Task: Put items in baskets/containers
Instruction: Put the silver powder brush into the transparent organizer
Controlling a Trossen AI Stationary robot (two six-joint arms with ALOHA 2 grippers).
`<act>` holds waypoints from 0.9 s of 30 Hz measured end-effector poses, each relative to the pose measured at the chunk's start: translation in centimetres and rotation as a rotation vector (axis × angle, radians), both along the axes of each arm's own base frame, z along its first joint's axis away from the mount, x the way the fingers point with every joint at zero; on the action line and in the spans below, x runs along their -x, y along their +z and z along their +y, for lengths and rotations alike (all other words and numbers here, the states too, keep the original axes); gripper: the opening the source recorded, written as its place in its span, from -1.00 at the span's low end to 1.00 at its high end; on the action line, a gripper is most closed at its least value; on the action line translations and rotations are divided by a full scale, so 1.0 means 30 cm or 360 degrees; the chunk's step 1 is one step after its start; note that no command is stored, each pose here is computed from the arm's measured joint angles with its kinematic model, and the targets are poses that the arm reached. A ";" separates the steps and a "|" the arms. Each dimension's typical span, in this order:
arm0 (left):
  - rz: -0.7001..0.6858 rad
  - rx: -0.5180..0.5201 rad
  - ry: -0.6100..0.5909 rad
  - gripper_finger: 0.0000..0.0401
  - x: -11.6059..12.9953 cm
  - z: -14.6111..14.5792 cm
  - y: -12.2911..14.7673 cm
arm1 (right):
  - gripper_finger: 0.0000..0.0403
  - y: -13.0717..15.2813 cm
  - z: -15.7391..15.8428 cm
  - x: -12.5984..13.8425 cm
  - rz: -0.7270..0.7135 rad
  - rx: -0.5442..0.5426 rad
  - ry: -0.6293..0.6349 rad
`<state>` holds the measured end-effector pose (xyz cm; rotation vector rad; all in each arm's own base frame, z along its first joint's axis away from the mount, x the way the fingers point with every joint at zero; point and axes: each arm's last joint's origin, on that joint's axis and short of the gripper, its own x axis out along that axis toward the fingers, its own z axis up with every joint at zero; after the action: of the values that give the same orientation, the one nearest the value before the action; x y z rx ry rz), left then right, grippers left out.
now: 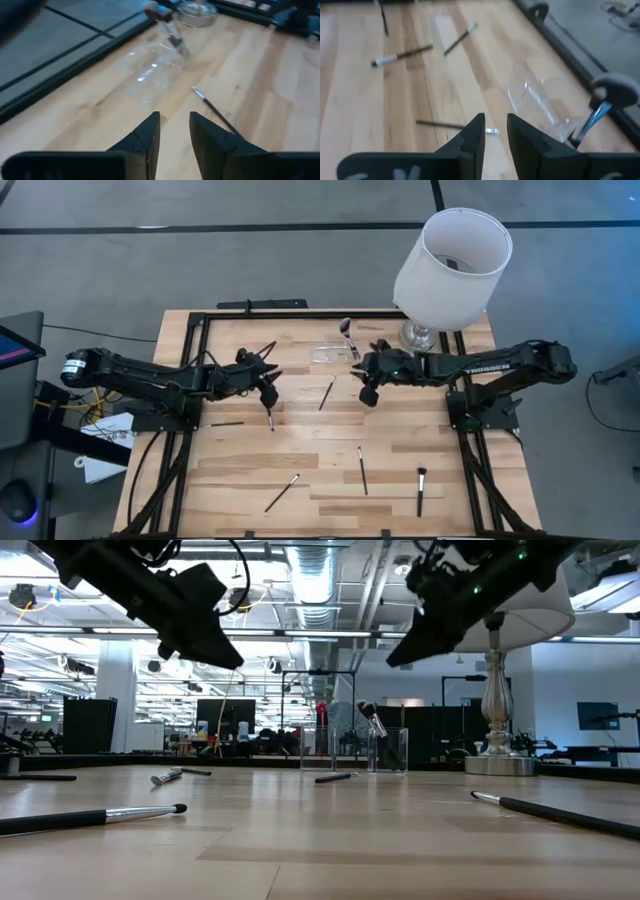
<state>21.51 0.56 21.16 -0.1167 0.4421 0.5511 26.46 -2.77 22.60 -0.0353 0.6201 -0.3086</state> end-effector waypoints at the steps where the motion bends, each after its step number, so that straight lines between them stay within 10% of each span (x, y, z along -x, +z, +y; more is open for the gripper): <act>1: 0.0010 -0.0005 -0.0039 -0.49 -0.001 -0.002 0.000 | -0.65 -0.015 -0.001 -0.008 0.0020 -0.0014 -0.0008; 13: 0.0072 -0.0118 -0.0022 -0.49 0.000 0.027 0.001 | -0.65 -0.178 -0.021 -0.067 0.0275 -0.0130 -0.0118; 27: 0.0223 -0.0037 0.0359 -0.49 0.044 0.159 -0.030 | -0.65 -0.062 0.030 -0.039 0.0103 -0.0229 -0.0231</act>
<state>20.18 5.35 20.26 -0.1065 0.5626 0.7889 27.64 -1.85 20.72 0.1390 0.7092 -0.4033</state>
